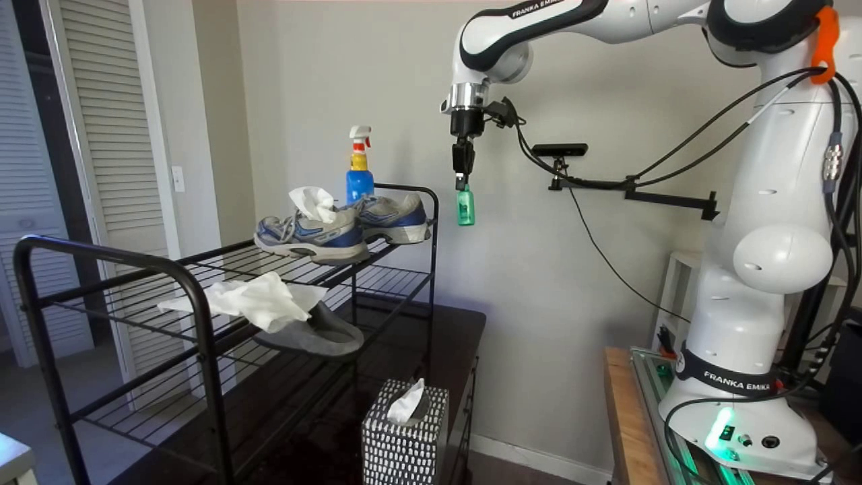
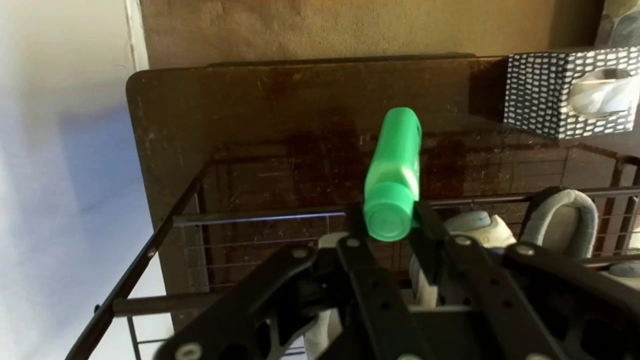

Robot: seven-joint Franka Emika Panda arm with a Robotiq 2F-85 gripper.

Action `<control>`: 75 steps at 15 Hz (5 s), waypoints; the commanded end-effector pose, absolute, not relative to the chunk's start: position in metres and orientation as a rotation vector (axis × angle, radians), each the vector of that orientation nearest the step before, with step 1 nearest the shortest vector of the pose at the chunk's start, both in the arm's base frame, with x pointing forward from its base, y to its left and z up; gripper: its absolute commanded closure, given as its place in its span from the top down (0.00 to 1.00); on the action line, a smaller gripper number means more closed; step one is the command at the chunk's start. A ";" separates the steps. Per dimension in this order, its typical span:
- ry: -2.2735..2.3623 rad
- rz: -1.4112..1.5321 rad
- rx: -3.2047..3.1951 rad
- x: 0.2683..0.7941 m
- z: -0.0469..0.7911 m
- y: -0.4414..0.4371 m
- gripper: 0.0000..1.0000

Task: Remove the green bottle from the shoe

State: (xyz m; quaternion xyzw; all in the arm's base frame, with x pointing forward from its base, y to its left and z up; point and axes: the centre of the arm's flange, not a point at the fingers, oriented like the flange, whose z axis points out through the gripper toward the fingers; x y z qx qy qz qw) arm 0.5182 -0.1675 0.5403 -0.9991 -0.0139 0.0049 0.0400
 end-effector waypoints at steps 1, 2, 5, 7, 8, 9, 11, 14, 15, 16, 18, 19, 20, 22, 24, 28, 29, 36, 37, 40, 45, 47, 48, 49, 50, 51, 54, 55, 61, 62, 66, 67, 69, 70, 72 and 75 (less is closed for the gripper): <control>-0.058 0.043 -3.040 0.516 0.534 -0.166 0.28; -0.075 0.068 -3.022 0.514 0.528 -0.164 0.28; -0.090 0.078 -3.010 0.512 0.527 -0.163 0.07; -0.037 0.067 -3.029 0.510 0.511 -0.168 0.07; -0.027 0.059 -3.016 0.509 0.502 -0.175 0.07; -0.022 0.045 -3.017 0.505 0.487 -0.183 0.07; 0.018 0.015 -3.001 0.494 0.465 -0.197 0.07; -0.019 0.082 -3.003 0.478 0.431 -0.216 0.07; -0.027 0.094 -3.002 0.475 0.422 -0.218 0.07; -0.017 0.102 -3.008 0.477 0.415 -0.218 0.07; -0.024 0.119 -3.053 0.490 0.398 -0.213 0.07; -0.025 0.127 -3.066 0.496 0.389 -0.212 0.07; -0.004 0.132 -3.067 0.501 0.382 -0.210 0.07; -0.013 0.136 -3.036 0.495 0.389 -0.212 0.28; -0.010 0.167 -3.033 0.499 0.375 -0.210 0.28; 0.013 0.139 -3.033 0.499 0.367 -0.212 0.07; 0.020 0.126 -3.029 0.497 0.360 -0.213 0.07; 0.123 0.000 -3.101 0.477 0.301 -0.217 0.07; 0.140 -0.022 -3.115 0.478 0.294 -0.215 0.07; 0.132 -0.023 -3.110 0.482 0.295 -0.218 0.07; 0.137 -0.021 -3.111 0.482 0.291 -0.217 0.07; 0.196 -0.111 -3.153 0.486 0.282 -0.208 0.07; 0.211 -0.158 -3.167 0.489 0.280 -0.207 0.07; 0.220 -0.210 -3.175 0.490 0.275 -0.204 0.07; 0.227 -0.262 -3.183 0.491 0.272 -0.202 0.07; 0.255 -0.290 -3.203 0.492 0.266 -0.200 0.07; 0.302 -0.322 -3.228 0.490 0.252 -0.199 0.07; 0.317 -0.325 -3.238 0.487 0.248 -0.200 0.07; 0.356 -0.351 -3.284 0.487 0.229 -0.201 0.07; 0.363 -0.351 -3.280 0.488 0.227 -0.200 0.07; 0.372 -0.317 -3.282 0.487 0.218 -0.195 0.07; 0.376 -0.314 -3.280 0.488 0.216 -0.194 0.07; 0.379 -0.320 -3.277 0.486 0.211 -0.192 0.07; 0.383 -0.327 -3.271 0.486 0.209 -0.191 0.07; 0.381 -0.328 -3.264 0.487 0.206 -0.192 0.07; 0.374 -0.322 -3.273 0.488 0.203 -0.190 0.07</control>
